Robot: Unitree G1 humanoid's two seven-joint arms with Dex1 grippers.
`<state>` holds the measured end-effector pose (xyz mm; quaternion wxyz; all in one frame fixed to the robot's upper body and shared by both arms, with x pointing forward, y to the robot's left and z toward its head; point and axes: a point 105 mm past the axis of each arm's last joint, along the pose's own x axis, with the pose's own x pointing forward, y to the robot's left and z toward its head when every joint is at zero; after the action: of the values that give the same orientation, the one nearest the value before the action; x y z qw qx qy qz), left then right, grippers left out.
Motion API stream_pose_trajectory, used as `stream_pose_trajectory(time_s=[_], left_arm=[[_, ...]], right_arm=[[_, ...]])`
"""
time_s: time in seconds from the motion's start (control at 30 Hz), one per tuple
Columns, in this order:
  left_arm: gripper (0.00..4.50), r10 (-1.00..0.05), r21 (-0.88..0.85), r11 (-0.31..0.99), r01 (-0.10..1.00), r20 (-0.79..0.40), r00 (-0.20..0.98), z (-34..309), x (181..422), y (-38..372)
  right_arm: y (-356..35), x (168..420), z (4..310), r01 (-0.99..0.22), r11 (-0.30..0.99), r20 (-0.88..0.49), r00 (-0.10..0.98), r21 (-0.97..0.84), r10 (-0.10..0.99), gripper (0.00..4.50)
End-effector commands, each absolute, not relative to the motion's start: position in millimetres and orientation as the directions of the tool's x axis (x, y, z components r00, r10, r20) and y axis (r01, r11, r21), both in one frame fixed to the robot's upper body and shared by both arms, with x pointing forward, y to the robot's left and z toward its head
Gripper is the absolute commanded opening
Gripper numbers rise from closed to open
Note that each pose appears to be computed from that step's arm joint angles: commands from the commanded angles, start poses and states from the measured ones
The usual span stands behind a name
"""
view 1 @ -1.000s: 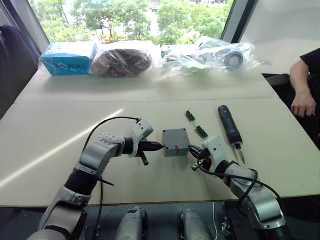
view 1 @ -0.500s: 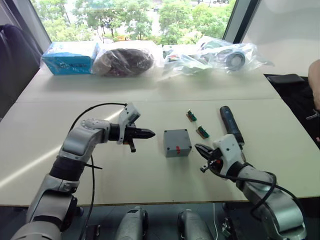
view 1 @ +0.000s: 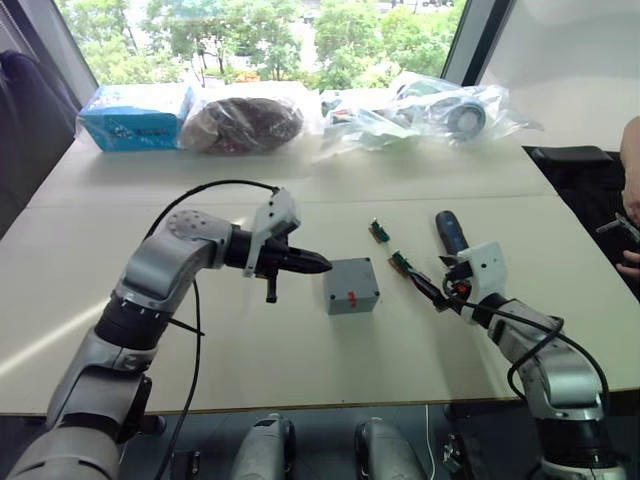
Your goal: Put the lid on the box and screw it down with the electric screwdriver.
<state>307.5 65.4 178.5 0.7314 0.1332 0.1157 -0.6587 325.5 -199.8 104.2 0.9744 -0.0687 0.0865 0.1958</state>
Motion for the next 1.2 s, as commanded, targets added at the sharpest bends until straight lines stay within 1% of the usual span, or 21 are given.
stream_pose_trajectory(time_s=[0.03, 0.07, 0.1, 0.23, 0.57, 0.67, 0.7, 0.73, 1.03, 1.2], left_arm=[[0.0, -0.936, 0.082, 0.091, 0.992, -0.334, 0.113, 184, 305, 64], [0.0, -0.936, 0.08, 0.092, 0.993, -0.333, 0.113, 184, 305, 64], [0.0, -0.936, 0.079, 0.093, 0.992, -0.332, 0.115, 184, 304, 64], [0.0, -0.936, 0.079, 0.105, 0.991, -0.328, 0.126, 183, 305, 64], [0.0, -0.935, 0.076, 0.131, 0.988, -0.322, 0.149, 180, 305, 66], [0.0, -0.934, 0.074, 0.138, 0.988, -0.322, 0.155, 179, 305, 66], [0.0, -0.934, 0.074, 0.14, 0.987, -0.322, 0.156, 179, 305, 66], [0.0, -0.934, 0.073, 0.141, 0.987, -0.322, 0.157, 179, 306, 66], [0.0, -0.931, 0.07, 0.149, 0.986, -0.325, 0.163, 177, 307, 67], [0.0, -0.932, 0.056, 0.157, 0.986, -0.321, 0.167, 176, 308, 69]], right_arm=[[-192, 332, 115, -0.425, 0.897, -0.149, 0.901, -0.125, 0.406, 2.42], [-190, 332, 115, -0.433, 0.893, -0.149, 0.897, -0.123, 0.415, 2.0], [-188, 334, 115, -0.443, 0.888, -0.152, 0.893, -0.124, 0.424, 1.68], [-183, 340, 114, -0.469, 0.873, -0.162, 0.879, -0.133, 0.448, 1.68], [-182, 343, 110, -0.489, 0.863, -0.176, 0.868, -0.131, 0.465, 1.68], [-182, 344, 109, -0.489, 0.862, -0.174, 0.868, -0.132, 0.465, 0.85], [-182, 344, 109, -0.488, 0.863, -0.172, 0.868, -0.131, 0.465, 0.52], [-181, 345, 109, -0.488, 0.863, -0.171, 0.869, -0.131, 0.465, 0.05], [-179, 343, 111, -0.49, 0.861, -0.159, 0.868, -0.134, 0.47, 0.05], [-179, 339, 122, -0.475, 0.873, -0.113, 0.879, -0.11, 0.464, 0.05]])
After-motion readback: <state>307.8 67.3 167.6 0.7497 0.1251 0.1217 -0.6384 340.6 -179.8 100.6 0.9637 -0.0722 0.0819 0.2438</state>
